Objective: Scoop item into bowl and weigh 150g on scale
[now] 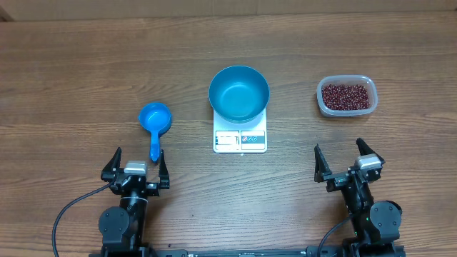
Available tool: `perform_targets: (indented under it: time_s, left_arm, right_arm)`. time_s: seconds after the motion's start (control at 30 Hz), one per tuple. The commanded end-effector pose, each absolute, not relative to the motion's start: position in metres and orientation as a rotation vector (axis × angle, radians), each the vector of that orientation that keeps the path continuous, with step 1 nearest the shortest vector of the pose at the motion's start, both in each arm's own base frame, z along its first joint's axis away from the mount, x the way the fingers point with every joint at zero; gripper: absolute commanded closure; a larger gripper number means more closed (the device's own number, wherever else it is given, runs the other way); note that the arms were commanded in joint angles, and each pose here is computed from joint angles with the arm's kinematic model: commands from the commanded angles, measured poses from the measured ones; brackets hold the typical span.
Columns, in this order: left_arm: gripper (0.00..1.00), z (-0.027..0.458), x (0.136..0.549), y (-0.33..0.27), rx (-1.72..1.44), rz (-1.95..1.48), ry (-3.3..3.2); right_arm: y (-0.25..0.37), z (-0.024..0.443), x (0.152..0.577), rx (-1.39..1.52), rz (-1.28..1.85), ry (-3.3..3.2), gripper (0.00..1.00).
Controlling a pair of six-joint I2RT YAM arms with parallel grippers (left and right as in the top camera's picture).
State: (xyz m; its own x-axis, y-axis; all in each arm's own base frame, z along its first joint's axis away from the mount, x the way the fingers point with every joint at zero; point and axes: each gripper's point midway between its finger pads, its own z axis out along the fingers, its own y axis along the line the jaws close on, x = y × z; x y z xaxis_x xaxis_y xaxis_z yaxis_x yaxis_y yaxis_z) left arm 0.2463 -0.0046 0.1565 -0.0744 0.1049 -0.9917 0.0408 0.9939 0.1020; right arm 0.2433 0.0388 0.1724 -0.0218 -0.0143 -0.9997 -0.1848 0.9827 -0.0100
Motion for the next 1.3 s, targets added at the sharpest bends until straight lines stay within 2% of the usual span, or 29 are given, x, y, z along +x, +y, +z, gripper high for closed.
perform_targets:
  time_s: [0.0,0.27,0.7,0.93,1.27]
  left_arm:
    - [0.00,0.157,0.246,-0.002,0.104,0.063,1.642]
    - [0.00,0.168,0.244,-0.002,0.103,0.065,1.626]
    - [0.00,0.230,0.236,0.010,0.049,0.124,1.692]
    - [0.00,0.261,0.265,0.011,0.048,0.113,1.795]
    - [0.00,0.289,0.330,0.011,0.062,0.101,2.020]
  right_arm:
    - [0.041,0.171,0.243,-0.162,0.141,1.584,0.00]
    - [0.041,0.171,0.243,-0.162,0.141,1.584,0.00]
    - [0.041,0.171,0.243,-0.162,0.141,1.584,0.00]
    - [0.041,0.170,0.243,-0.162,0.141,1.585,0.00]
    - [0.041,0.170,0.243,-0.162,0.141,1.585,0.00]
